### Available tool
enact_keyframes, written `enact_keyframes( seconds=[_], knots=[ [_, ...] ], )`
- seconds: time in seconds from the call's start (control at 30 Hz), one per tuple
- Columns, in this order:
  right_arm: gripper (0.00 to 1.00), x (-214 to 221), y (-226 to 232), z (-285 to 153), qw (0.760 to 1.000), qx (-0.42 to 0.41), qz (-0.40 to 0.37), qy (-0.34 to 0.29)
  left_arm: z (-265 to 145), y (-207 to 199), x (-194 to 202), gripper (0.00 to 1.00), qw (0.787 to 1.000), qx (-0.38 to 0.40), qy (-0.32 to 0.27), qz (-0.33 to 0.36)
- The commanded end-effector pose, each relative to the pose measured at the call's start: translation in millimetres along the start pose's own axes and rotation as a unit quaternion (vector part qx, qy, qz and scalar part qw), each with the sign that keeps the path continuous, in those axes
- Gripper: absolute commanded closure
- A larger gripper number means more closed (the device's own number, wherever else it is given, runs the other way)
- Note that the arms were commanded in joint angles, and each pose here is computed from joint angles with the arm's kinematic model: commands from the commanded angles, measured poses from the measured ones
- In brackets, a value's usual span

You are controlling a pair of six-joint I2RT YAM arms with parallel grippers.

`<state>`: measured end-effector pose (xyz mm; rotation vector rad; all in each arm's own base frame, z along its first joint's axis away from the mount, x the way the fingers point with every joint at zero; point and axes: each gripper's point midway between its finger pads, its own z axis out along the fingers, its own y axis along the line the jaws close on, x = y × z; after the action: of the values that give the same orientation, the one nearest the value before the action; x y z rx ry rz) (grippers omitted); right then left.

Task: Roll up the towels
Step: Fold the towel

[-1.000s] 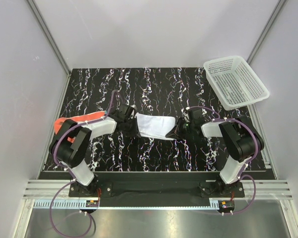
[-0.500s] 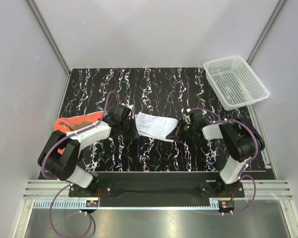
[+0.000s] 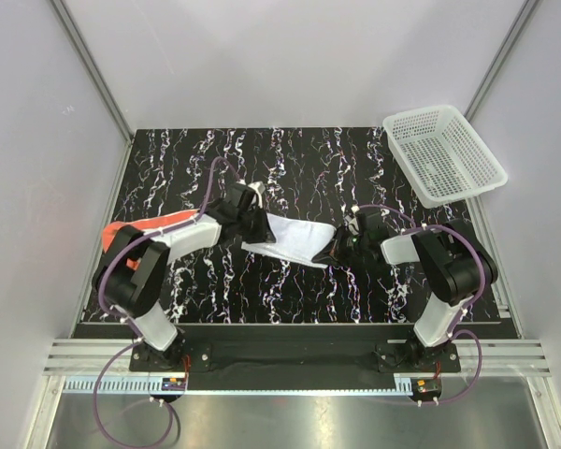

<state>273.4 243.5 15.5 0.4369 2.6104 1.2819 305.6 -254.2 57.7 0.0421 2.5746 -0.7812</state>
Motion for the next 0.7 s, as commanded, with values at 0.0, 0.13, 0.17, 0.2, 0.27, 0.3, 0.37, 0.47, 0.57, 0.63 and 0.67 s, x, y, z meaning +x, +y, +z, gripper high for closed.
enact_keyframes(
  seconds=[0.0, 0.13, 0.17, 0.2, 0.27, 0.3, 0.37, 0.47, 0.57, 0.63, 0.67],
  knots=[
    [1.00, 4.4, -13.5, 3.0, 1.000, 0.016, 0.007, 0.007, 6.8, -9.6, -31.9, 0.92, 0.999, 0.014, -0.036, -0.008],
    [1.00, 5.2, -17.5, 4.6, 1.000, 0.018, 0.010, 0.011, 11.0, 24.0, -24.9, 0.94, 0.998, -0.027, -0.030, -0.046],
    [1.00, 6.4, -17.7, 5.1, 1.000, 0.018, 0.009, 0.012, 11.1, 35.8, -15.4, 0.94, 0.997, -0.039, -0.025, -0.057],
    [1.00, 6.5, -18.8, 5.6, 1.000, 0.020, 0.010, 0.012, 9.4, 49.1, -13.8, 0.94, 0.996, -0.050, -0.026, -0.071],
    [1.00, 6.5, -21.2, 7.1, 1.000, 0.021, 0.013, 0.013, 6.5, 62.4, -10.0, 0.94, 0.994, -0.061, -0.029, -0.087],
    [1.00, 6.4, -21.6, 7.6, 1.000, 0.021, 0.013, 0.013, 4.9, 76.1, -1.0, 0.94, 0.992, -0.076, -0.023, -0.099],
    [1.00, 6.7, -23.8, 9.5, 1.000, 0.021, 0.017, 0.014, 1.8, 88.0, 4.0, 0.94, 0.990, -0.091, -0.022, -0.105],
    [1.00, 8.1, -25.6, 11.0, 0.999, 0.020, 0.022, 0.017, 0.8, 104.2, 12.1, 0.94, 0.987, -0.115, -0.012, -0.115],
    [1.00, 9.0, -25.7, 10.2, 0.999, 0.020, 0.023, 0.017, -0.5, 114.2, 14.9, 0.94, 0.984, -0.133, -0.009, -0.120],
    [1.00, 9.6, -26.0, 8.8, 0.999, 0.021, 0.023, 0.015, -1.5, 116.3, 14.4, 0.93, 0.984, -0.136, -0.010, -0.118],
    [1.00, 10.8, -27.1, 7.9, 0.999, 0.023, 0.023, 0.016, -2.1, 117.5, 14.2, 0.93, 0.983, -0.140, -0.011, -0.117]
  ],
)
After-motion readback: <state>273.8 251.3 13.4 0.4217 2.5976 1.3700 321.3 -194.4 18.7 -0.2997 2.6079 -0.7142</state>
